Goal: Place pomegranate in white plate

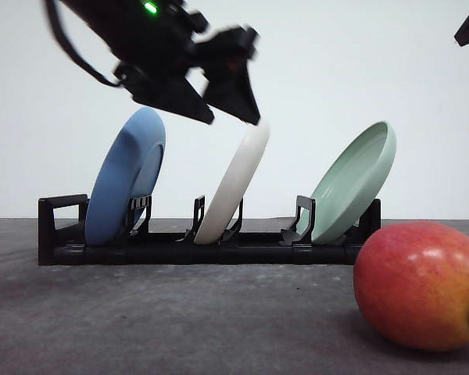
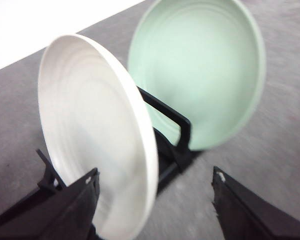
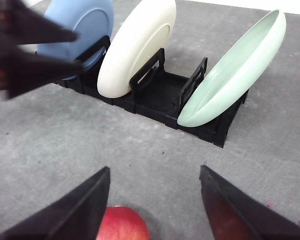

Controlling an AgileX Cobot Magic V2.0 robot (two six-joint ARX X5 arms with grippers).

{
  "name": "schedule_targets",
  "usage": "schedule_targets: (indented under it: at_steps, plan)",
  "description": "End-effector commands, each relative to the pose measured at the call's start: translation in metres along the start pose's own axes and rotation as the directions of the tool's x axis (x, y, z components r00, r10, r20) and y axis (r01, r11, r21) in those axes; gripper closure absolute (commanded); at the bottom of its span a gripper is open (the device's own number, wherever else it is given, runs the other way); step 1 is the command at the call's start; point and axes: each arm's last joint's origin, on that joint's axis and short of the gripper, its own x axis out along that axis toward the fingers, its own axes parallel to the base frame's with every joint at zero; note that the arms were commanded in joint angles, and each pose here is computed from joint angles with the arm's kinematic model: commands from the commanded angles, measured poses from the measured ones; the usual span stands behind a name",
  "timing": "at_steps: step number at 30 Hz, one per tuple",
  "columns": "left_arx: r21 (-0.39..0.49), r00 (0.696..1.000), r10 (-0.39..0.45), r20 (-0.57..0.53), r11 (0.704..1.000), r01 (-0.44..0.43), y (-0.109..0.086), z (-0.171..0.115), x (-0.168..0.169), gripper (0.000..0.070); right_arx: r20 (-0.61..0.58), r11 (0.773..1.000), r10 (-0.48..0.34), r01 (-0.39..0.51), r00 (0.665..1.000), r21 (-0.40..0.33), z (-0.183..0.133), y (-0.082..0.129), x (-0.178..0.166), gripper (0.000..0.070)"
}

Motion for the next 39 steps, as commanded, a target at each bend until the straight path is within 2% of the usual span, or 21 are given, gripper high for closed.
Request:
schedule_targets:
  at_steps: [1, 8, 13, 20, 24, 31, 39]
  plan:
    - [-0.017, 1.0, 0.005, -0.002, 1.0, -0.005, -0.005, 0.004, 0.012, 0.0271, 0.029, 1.0, 0.006, -0.005, 1.0, -0.015, 0.006, 0.002, -0.003, 0.0337]
    - [-0.012, 0.995, 0.072, -0.072, 0.997, -0.073, -0.008, 0.003, 0.053, 0.0271, 0.029, 1.0, 0.006, -0.005, 1.0, -0.015, 0.006, 0.002, -0.003, 0.0337]
    - [-0.011, 0.993, 0.075, -0.09, 0.997, -0.077, -0.009, 0.002, 0.067, 0.0292, 0.029, 1.0, 0.006, -0.005, 1.0, -0.015, 0.006, 0.002, -0.003, 0.0337]
    - [-0.008, 0.991, 0.096, -0.095, 0.995, -0.097, -0.009, 0.002, 0.067, 0.061, 0.029, 1.0, 0.006, -0.005, 1.0, -0.015, 0.006, 0.002, -0.003, 0.0337]
    - [-0.01, 0.991, 0.095, -0.095, 0.995, -0.096, -0.009, 0.002, 0.067, 0.0687, 0.029, 1.0, 0.006, -0.005, 1.0, -0.015, 0.006, 0.002, -0.003, 0.0337]
    - [-0.112, 0.993, 0.093, -0.076, 0.989, -0.101, -0.009, 0.008, 0.063, 0.0687, 0.029, 1.0, 0.006, -0.006, 1.0, -0.015, 0.006, 0.002, -0.003, 0.0337]
    - [-0.19, 0.995, 0.099, 0.01, 0.977, -0.096, -0.004, 0.031, 0.038, 0.0688, 0.029, 1.0, 0.007, -0.007, 1.0, -0.014, 0.006, 0.002, -0.003, 0.0337]
